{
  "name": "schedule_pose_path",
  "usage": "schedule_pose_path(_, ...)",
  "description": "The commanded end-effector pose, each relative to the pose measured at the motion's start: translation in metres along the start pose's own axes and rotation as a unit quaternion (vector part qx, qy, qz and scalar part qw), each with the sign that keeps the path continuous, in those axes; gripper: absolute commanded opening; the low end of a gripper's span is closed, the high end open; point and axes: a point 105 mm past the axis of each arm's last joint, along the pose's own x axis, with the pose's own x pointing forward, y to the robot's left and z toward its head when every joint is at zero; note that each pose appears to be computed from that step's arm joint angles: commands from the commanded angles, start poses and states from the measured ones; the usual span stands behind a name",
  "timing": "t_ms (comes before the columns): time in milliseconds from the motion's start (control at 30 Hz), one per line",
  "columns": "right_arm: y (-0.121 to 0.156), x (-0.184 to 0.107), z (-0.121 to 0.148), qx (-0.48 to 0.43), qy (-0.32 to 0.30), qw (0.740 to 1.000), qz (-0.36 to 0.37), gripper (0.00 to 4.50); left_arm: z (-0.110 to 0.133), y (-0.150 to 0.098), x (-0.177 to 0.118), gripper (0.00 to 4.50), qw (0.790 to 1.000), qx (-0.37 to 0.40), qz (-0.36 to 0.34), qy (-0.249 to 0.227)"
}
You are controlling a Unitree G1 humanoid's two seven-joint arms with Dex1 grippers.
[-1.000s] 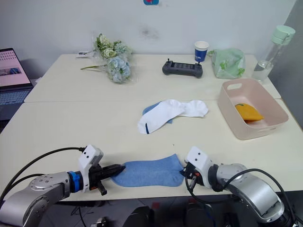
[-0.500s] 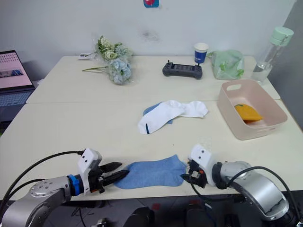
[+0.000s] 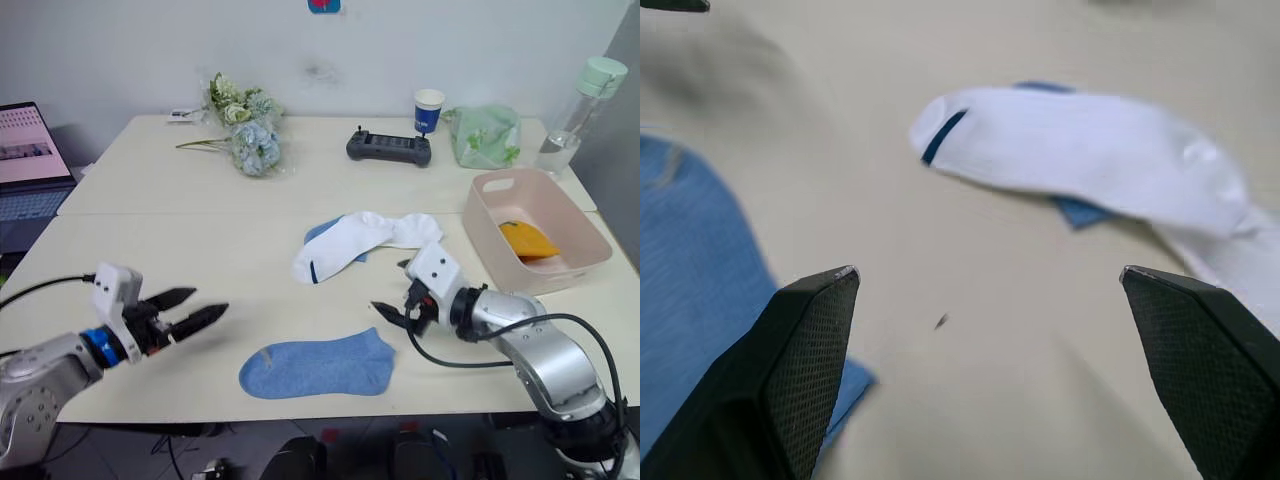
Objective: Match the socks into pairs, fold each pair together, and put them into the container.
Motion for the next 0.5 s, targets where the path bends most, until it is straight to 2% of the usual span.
schedule_pose_path(33,-0.002,0.000,0.013,-0.019,-0.020,1.000,-0.005,4.50,0.019,0.009,0.023,4.47,1.000,0.019,0.010,-0.007)
schedule_pose_path(167,0.000,-0.001,0.019,-0.025,-0.025,0.999,0.002,4.50,0.033,0.012,0.059,4.47,1.000,0.025,-0.009,-0.005)
schedule_pose_path(400,0.005,-0.003,0.023,-0.029,-0.025,0.999,-0.004,4.50,0.051,0.019,0.135,4.47,1.000,0.007,0.000,0.005)
schedule_pose_path(500,0.007,-0.003,0.022,-0.028,-0.023,0.999,-0.007,4.50,0.053,0.017,0.154,4.47,1.000,-0.011,-0.012,0.014)
